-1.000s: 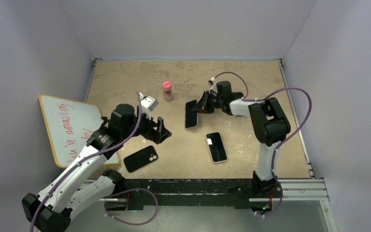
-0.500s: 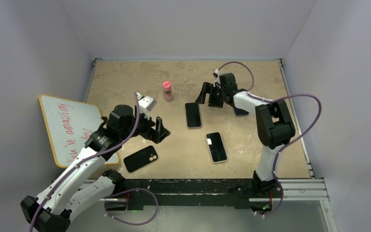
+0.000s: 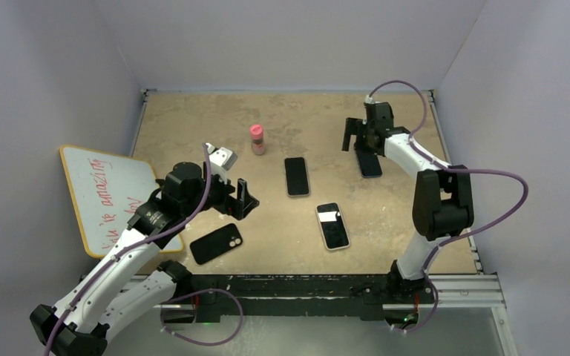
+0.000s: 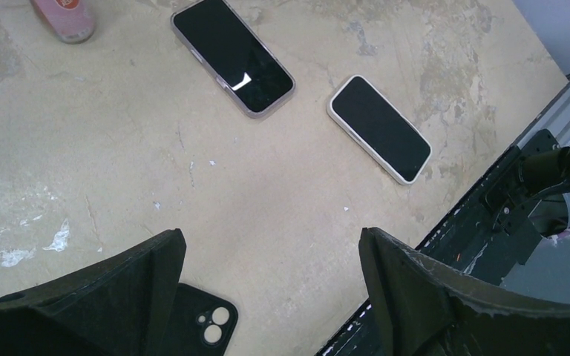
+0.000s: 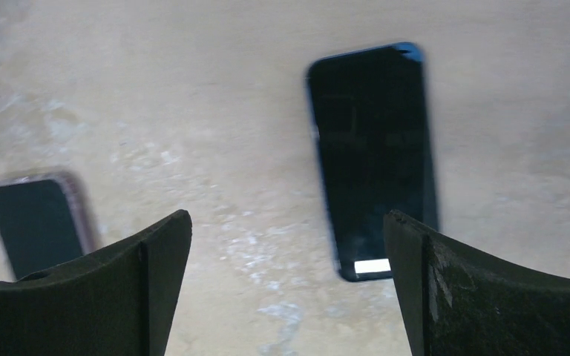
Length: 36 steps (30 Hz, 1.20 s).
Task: Put the phone into the phone case
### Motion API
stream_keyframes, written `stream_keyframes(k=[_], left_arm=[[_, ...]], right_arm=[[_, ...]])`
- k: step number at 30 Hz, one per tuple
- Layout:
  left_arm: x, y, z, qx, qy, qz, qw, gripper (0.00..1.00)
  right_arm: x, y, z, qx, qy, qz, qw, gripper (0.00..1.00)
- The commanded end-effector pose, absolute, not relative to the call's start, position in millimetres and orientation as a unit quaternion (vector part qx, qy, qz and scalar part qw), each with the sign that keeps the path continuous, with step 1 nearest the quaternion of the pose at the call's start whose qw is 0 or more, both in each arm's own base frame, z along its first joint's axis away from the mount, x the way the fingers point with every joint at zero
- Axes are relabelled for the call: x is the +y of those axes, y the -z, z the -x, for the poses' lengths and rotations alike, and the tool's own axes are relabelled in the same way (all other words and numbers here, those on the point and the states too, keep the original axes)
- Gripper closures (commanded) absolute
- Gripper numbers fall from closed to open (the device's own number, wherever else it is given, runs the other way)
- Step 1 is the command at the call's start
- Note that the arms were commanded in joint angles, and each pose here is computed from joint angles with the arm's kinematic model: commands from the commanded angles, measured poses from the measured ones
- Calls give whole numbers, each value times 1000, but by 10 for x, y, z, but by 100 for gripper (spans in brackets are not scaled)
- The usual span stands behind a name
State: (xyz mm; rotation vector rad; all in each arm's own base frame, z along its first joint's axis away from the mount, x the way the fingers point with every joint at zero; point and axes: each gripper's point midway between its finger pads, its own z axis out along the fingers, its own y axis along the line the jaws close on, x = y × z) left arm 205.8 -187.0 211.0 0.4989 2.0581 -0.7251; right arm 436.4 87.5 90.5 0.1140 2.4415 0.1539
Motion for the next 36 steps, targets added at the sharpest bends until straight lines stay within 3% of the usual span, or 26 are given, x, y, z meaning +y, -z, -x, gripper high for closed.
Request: stream_keyframes(k=[1, 10, 36], left_arm=[[-1875, -2241, -2132, 821, 290, -195, 452, 9], [-1867, -2186, -2180, 828, 279, -191, 446, 9], [-1875, -2176, -2170, 830, 280, -197, 441, 8]], right_arm=[[520, -883, -4424, 943, -35, -61, 326, 1], [156, -810, -4500, 936, -43, -109, 331, 1], [162, -414, -4578, 953, -25, -67, 293, 2]])
